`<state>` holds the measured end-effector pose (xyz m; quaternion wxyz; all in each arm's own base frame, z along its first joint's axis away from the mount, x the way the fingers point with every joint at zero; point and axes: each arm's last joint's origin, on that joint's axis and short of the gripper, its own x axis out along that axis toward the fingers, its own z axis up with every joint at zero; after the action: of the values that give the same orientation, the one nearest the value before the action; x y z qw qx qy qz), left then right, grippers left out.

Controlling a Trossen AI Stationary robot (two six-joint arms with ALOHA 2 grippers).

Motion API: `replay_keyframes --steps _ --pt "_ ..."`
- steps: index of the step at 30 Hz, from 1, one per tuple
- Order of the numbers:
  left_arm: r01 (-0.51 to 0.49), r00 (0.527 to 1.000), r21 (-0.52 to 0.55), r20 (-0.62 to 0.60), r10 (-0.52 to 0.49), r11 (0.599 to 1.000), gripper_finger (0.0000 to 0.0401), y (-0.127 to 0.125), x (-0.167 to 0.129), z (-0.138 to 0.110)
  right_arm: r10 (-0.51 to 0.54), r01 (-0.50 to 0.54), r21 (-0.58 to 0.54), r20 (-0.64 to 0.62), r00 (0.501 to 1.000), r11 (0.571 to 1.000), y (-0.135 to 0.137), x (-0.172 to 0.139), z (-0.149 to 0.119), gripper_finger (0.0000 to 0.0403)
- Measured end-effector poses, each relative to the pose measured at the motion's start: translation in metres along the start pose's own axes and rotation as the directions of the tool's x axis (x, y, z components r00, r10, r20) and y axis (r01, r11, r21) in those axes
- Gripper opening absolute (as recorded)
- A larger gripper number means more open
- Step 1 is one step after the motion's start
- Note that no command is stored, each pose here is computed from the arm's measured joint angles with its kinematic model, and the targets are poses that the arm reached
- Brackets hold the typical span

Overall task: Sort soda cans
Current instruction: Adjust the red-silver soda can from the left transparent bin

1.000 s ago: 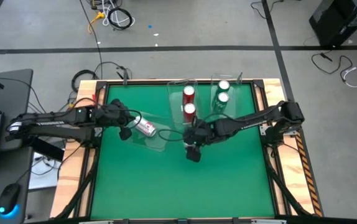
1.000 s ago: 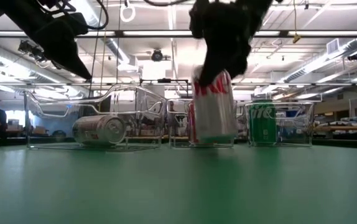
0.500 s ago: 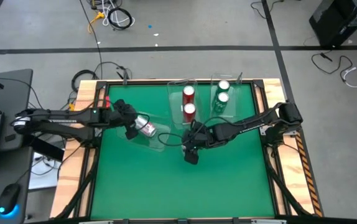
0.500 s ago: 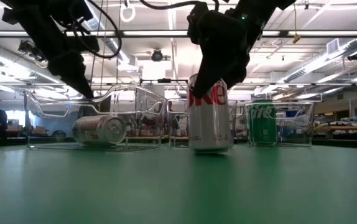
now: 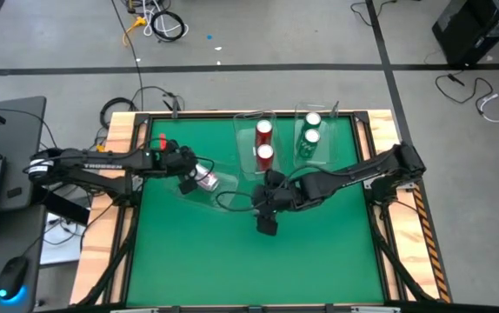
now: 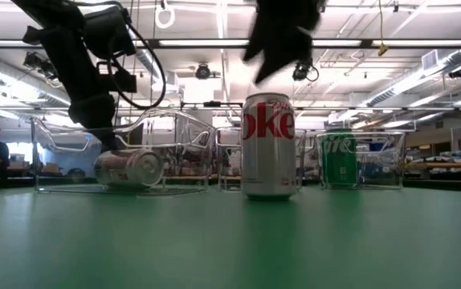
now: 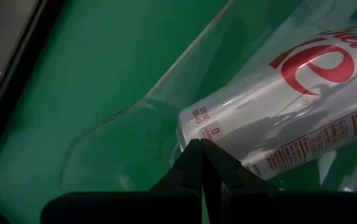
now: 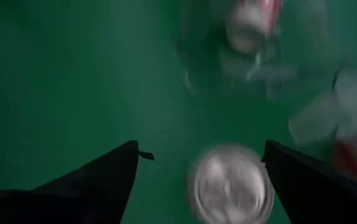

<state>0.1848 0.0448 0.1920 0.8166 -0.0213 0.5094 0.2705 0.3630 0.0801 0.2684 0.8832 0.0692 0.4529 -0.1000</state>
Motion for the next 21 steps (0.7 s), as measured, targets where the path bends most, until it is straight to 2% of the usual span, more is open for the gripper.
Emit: replay_keyframes --steps 3,6,9,12,16,21 --pt "0.062 0.998 -0.028 0.008 -0.062 0.998 0.0000 -0.002 0.000 0.001 0.023 -0.019 -0.043 0.084 0.996 0.999 0.003 -0.014 0.018 0.0344" --pt "0.170 0.986 -0.057 0.017 -0.169 0.984 0.0000 -0.005 -0.002 0.002 0.008 0.007 -0.081 0.181 0.983 0.997 0.000 -0.022 0.034 0.0338" --pt "0.219 0.976 -0.059 0.033 -0.217 0.974 0.0000 -0.008 -0.004 0.003 0.006 0.013 -0.072 0.264 0.965 0.997 -0.010 -0.024 0.049 0.0332" --pt "0.216 0.975 -0.080 0.072 -0.211 0.973 0.0000 -0.008 -0.008 0.004 0.029 -0.008 -0.067 0.313 0.949 0.998 -0.021 -0.015 0.061 0.0328" --pt "0.158 0.974 -0.128 0.181 -0.134 0.979 0.0001 0.002 -0.025 0.003 0.071 -0.056 -0.052 0.346 0.935 0.997 -0.032 0.016 0.072 0.0325" --pt "0.196 0.928 -0.170 0.350 -0.127 0.966 0.0000 0.016 -0.057 -0.003 0.080 -0.078 -0.020 0.295 0.952 0.997 -0.041 0.051 0.086 0.0329"
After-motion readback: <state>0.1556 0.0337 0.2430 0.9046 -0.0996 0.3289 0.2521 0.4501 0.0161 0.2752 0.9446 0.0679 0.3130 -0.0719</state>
